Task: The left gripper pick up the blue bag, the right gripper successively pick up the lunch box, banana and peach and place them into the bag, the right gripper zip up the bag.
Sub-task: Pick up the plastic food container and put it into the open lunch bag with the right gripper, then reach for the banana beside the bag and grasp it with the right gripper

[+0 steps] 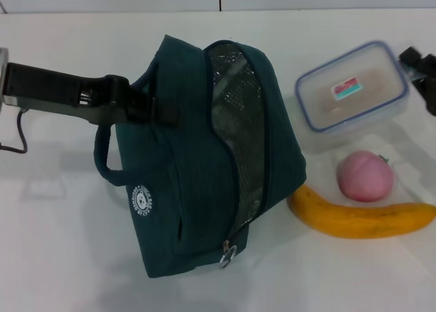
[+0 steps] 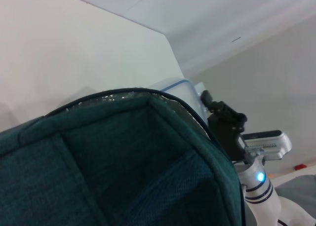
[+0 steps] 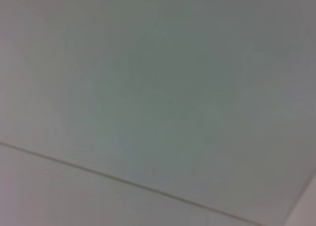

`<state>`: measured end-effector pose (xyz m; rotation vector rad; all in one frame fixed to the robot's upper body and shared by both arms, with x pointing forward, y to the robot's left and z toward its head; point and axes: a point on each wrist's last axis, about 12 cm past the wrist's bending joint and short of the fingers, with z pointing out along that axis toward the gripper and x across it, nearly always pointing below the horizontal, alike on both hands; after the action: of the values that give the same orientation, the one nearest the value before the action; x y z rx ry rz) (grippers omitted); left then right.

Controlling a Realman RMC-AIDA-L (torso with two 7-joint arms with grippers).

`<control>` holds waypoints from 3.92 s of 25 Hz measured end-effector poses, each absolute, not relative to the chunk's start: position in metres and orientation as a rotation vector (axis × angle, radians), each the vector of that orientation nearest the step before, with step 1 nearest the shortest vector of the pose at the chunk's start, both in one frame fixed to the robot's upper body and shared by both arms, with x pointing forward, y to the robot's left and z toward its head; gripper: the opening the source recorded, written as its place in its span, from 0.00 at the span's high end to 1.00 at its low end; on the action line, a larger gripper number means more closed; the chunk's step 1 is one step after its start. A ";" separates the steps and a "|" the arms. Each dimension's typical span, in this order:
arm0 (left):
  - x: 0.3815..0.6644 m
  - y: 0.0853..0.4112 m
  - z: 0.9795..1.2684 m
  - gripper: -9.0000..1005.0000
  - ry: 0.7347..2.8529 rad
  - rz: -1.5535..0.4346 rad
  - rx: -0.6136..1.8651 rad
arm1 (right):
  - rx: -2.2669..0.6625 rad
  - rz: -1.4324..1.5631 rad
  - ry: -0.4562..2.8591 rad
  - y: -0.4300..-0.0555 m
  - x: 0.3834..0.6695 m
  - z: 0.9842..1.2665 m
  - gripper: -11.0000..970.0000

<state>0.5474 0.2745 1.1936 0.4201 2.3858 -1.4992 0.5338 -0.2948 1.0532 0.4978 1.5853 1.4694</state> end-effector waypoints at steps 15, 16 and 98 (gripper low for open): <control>0.547 0.273 1.190 0.95 2.387 -1.512 0.418 | 0.413 1.733 1.202 -0.306 0.525 1.099 0.90; 0.547 0.272 1.189 0.95 2.386 -1.520 0.420 | 0.386 1.765 1.181 -0.302 0.527 1.104 0.90; 0.550 0.264 1.169 0.95 2.245 -1.654 0.589 | -0.271 1.574 1.676 -0.240 0.583 1.133 0.34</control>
<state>0.5505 0.2645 1.1685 0.5892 2.2455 -1.6537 0.5831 -0.2402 1.1327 -0.2707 1.6761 1.5744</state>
